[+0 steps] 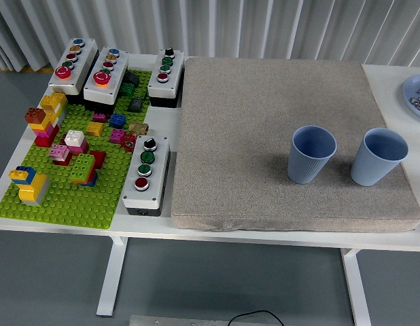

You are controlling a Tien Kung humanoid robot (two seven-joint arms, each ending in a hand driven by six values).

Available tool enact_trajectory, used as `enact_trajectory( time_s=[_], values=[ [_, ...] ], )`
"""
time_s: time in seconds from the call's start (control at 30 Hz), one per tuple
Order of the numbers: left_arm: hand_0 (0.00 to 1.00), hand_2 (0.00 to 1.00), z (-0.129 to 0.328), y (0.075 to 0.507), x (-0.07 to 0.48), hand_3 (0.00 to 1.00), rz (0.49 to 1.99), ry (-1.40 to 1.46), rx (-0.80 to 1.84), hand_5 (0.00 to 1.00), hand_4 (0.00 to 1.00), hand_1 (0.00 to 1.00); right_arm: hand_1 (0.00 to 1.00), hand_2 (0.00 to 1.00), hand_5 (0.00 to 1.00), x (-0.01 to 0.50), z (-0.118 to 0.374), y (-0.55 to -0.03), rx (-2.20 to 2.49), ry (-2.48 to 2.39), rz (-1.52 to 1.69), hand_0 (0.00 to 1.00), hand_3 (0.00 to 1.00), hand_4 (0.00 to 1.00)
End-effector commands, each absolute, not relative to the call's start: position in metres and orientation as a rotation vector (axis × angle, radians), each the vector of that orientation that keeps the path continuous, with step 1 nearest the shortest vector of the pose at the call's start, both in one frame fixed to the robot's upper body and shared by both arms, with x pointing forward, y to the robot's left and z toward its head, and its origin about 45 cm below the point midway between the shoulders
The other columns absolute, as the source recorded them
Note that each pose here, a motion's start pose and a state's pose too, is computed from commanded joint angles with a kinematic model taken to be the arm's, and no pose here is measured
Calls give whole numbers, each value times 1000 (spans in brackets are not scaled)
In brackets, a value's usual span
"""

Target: Pick cup pour cup place

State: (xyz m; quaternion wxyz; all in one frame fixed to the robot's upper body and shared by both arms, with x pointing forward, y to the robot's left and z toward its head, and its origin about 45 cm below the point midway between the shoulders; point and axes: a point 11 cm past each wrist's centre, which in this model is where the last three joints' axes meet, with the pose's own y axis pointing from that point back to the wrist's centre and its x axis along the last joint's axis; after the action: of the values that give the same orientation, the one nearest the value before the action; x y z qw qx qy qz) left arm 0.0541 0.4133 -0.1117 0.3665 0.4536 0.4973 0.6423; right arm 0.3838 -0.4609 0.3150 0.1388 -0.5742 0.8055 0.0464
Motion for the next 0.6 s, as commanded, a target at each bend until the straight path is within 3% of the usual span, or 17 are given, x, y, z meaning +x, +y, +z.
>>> enact_trajectory(
  time_s=[0.33,0.6],
  values=[
    [730,818,-112,412,51,645,1639,1280,1175,899,493,768,742,713,724,362,291,-453,-1788,2365,146,828,738,639],
    [731,818,-113,410,48,650,1609,1297,1184,897,493,769,743,717,687,343,244,-437,-1926,2390,249,829,745,645]
  ],
)
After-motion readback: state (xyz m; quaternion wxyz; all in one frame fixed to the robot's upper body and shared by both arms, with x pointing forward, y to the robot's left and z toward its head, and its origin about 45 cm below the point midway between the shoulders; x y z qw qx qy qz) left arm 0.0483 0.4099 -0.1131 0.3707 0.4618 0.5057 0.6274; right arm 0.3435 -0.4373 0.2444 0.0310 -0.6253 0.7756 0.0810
